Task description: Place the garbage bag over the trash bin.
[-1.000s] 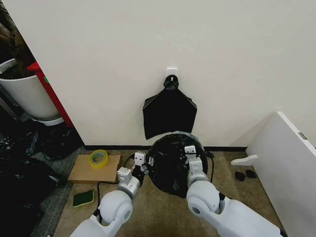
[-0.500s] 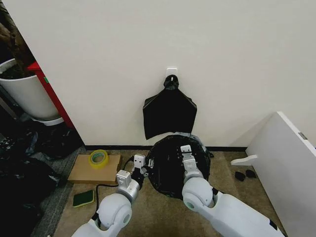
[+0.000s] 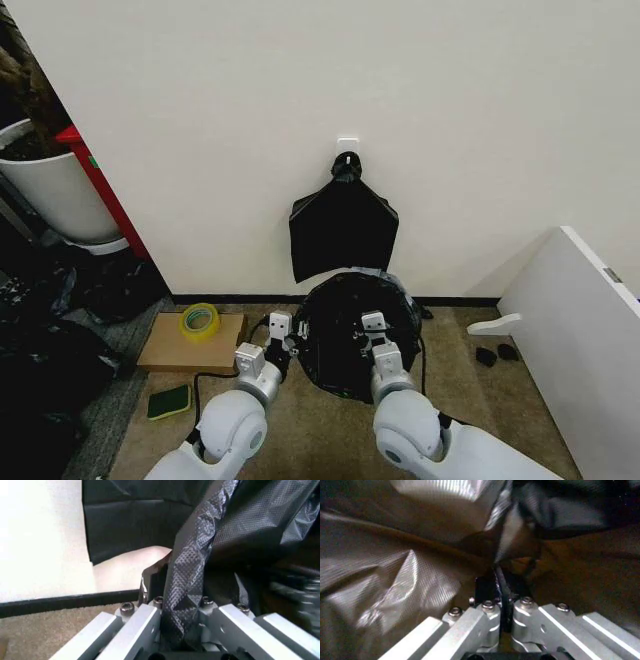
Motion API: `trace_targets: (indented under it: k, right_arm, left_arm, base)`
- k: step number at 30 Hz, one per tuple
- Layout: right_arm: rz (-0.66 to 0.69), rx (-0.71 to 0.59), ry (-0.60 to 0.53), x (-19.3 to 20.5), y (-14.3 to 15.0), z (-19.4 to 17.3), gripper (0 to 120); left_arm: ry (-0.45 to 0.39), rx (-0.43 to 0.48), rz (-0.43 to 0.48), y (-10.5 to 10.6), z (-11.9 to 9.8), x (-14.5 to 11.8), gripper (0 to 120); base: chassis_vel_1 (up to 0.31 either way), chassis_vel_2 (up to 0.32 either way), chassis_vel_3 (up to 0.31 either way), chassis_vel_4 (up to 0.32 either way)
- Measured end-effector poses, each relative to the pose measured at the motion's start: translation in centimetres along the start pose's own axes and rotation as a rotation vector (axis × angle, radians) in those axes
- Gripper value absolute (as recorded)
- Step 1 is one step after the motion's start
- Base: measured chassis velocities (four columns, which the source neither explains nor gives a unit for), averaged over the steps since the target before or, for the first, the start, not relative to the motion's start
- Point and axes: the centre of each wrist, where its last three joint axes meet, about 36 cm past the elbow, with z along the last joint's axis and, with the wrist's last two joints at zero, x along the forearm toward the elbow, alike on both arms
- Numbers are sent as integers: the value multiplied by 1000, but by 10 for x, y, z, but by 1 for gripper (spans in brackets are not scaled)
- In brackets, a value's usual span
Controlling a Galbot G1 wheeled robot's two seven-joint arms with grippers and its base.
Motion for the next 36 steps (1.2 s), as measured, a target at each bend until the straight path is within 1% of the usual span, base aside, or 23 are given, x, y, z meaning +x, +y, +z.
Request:
trace_targets:
  k: [3,4,8,15,21,24,25,28,29,31,32,33,34,36]
  right_arm:
    - [41,15,25,-23,4,-3,0]
    - [41,15,25,-23,4,-3,0]
    - [100,42,135,-41,6,-17,0]
    - [139,61,193,-59,2,-19,0]
    - [154,67,194,-63,0,-19,0]
    - [142,62,147,-49,-3,-22,0]
    - [142,62,147,-49,-3,-22,0]
    - [108,62,120,-27,-2,-20,0]
    - [108,62,120,-27,-2,-20,0]
    - [33,42,160,8,8,-14,0]
    - [25,38,167,11,9,-15,0]
    - [-12,16,209,24,13,-18,0]
    - [-12,16,209,24,13,-18,0]
    - [-50,-21,273,33,18,-29,0]
  left_arm:
    - [3,5,-2,0,4,-2,0]
    - [3,5,-2,0,4,-2,0]
    - [-5,1,5,2,7,0,0]
    - [-13,4,19,-1,6,1,0]
    - [-15,6,26,-4,5,2,0]
    - [-19,-2,15,1,5,2,0]
    - [-19,-2,15,1,5,2,0]
    - [-21,-8,8,4,6,1,0]
    - [-21,-8,8,4,6,1,0]
    - [-26,-16,6,5,6,0,0]
    - [-27,-18,6,5,6,0,0]
    - [-29,-21,7,5,7,0,0]
    - [-29,-21,7,5,7,0,0]
    - [-30,-23,8,5,7,0,0]
  base:
    - [0,0,0,0]
    - [0,0,0,0]
    - [0,0,0,0]
    - [0,0,0,0]
    - [0,0,0,0]
    - [0,0,0,0]
    - [0,0,0,0]
    - [0,0,0,0]
    - [0,0,0,0]
    - [0,0,0,0]
    - [0,0,0,0]
    - [0,0,0,0]
    - [0,0,0,0]
    - [0,0,0,0]
